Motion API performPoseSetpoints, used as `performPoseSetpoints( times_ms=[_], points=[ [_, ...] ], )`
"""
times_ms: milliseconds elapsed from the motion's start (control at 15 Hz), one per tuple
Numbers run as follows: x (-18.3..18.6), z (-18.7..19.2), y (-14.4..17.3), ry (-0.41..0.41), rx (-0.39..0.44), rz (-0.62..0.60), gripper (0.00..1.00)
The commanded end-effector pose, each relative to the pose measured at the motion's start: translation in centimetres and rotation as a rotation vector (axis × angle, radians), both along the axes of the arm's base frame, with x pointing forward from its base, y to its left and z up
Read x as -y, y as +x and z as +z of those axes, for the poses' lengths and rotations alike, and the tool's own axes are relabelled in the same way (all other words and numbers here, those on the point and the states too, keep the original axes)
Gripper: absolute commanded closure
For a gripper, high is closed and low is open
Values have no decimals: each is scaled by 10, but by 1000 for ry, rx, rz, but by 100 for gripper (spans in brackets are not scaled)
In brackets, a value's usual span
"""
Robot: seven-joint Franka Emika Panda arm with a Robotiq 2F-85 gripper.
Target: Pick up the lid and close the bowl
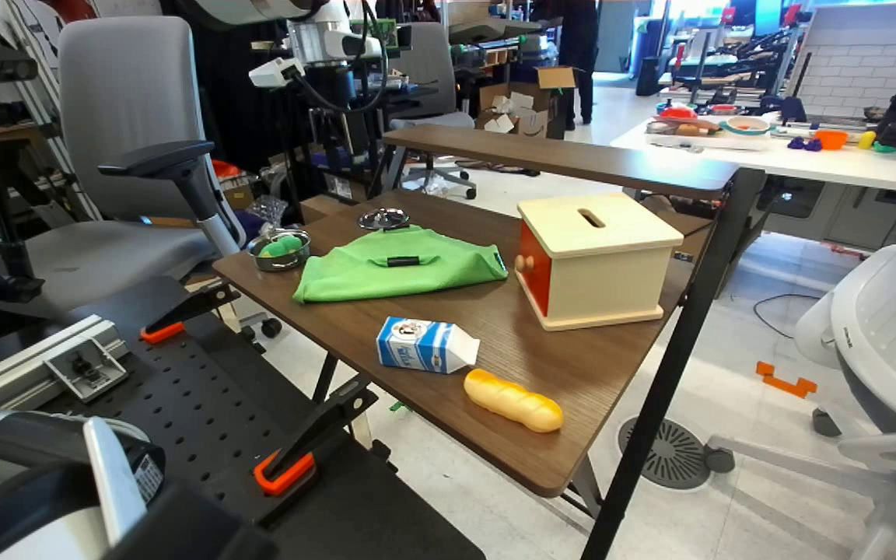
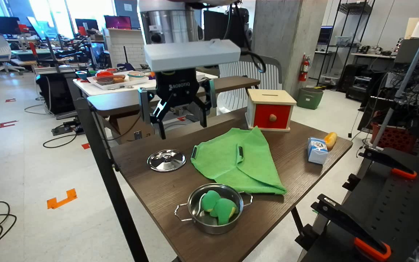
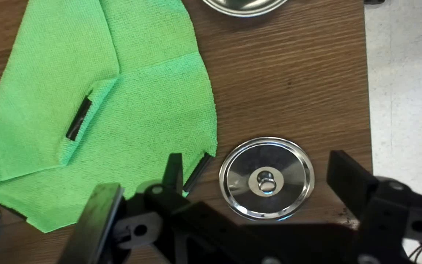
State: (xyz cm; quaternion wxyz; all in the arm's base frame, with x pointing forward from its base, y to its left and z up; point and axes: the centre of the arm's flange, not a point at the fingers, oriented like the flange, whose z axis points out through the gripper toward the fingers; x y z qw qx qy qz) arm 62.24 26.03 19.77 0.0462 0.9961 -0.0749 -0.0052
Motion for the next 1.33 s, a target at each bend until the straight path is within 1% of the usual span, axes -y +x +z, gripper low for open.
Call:
performPoseSetpoints(
  times_ms=[0, 400, 933, 1267],
  points=[
    [-3, -17, 24, 41, 1, 59, 0],
    [0, -40, 42, 41, -9, 83, 0],
    [-4, -69, 66, 17, 1, 68, 0],
    [-8, -86, 75, 32, -7, 57, 0]
  ],
)
